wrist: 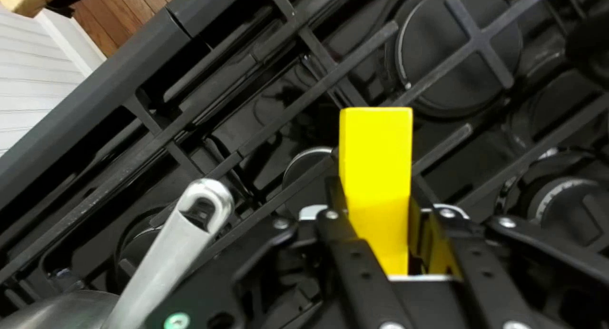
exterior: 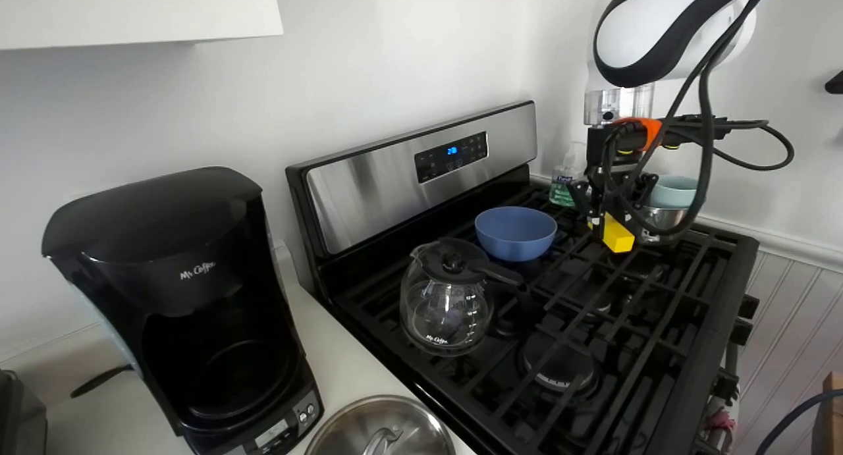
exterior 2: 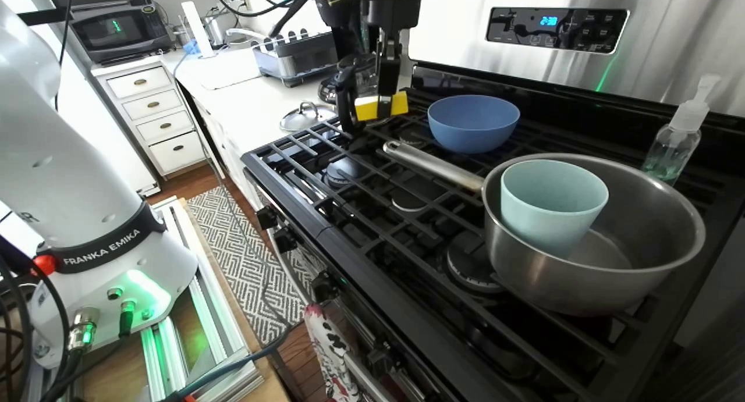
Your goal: Remove the block from the bowl
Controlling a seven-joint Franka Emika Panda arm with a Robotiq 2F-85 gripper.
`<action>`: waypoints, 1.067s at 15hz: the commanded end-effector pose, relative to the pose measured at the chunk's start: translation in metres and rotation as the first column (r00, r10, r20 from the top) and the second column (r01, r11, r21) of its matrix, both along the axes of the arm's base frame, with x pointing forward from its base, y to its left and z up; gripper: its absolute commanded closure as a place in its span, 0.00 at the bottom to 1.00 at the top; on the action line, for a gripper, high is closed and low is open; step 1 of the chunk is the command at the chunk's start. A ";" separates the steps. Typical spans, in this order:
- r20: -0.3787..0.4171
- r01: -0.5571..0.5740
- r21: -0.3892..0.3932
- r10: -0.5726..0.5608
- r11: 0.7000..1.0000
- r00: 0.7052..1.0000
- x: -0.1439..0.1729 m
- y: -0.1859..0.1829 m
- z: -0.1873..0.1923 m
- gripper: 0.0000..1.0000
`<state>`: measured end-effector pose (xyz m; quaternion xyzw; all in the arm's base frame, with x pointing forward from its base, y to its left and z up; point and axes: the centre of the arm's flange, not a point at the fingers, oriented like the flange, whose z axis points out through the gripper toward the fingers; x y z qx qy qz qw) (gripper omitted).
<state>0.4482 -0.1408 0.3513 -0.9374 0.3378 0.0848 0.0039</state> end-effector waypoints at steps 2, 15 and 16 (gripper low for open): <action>-0.089 -0.234 0.030 0.236 0.972 0.968 -0.031 0.019 0.001 0.92; -0.179 -0.558 -0.013 0.547 0.829 0.817 -0.044 0.025 -0.042 0.92; -0.182 -0.600 -0.012 0.589 0.800 0.788 -0.043 0.030 -0.049 0.92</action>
